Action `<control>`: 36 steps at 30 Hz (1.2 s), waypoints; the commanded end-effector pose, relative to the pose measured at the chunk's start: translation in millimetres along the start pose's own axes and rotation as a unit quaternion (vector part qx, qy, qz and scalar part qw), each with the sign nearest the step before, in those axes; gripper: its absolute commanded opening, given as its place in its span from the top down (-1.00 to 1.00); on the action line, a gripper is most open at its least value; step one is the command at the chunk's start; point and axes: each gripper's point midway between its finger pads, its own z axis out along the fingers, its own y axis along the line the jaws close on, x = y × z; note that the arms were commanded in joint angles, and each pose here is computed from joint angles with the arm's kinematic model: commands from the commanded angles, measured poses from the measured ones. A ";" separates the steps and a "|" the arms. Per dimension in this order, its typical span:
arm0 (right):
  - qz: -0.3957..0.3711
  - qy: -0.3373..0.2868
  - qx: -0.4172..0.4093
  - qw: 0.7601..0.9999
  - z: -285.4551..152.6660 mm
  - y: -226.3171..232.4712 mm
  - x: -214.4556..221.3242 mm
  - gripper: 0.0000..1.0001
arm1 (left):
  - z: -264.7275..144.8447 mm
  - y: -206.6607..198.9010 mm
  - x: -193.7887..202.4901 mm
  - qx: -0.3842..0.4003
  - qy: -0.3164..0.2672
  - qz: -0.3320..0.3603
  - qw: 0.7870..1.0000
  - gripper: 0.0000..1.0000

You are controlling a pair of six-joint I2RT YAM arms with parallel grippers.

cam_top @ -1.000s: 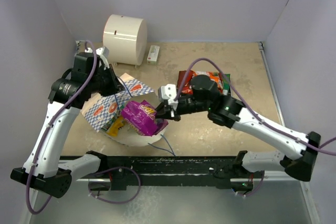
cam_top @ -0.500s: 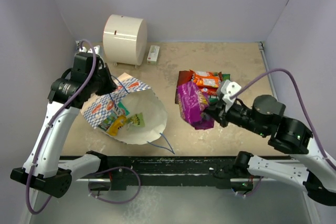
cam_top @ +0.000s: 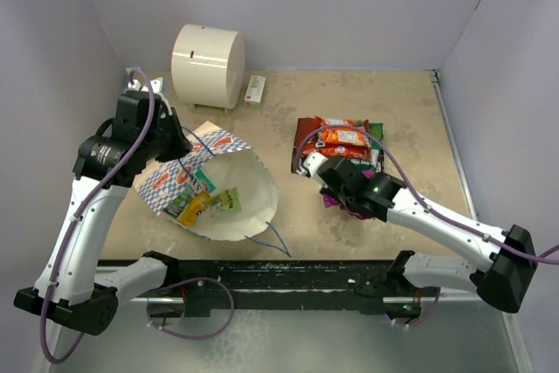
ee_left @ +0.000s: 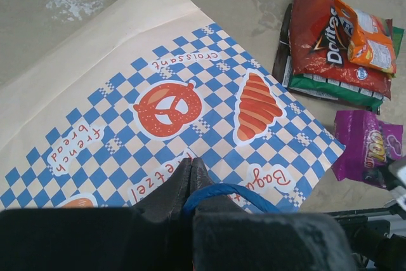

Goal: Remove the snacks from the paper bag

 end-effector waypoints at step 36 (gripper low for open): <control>-0.170 -0.546 -0.172 0.802 -52.8 155.8 -212.3 -0.40 | -46.5 -81.3 51.9 0.325 0.040 0.083 0.941 1.00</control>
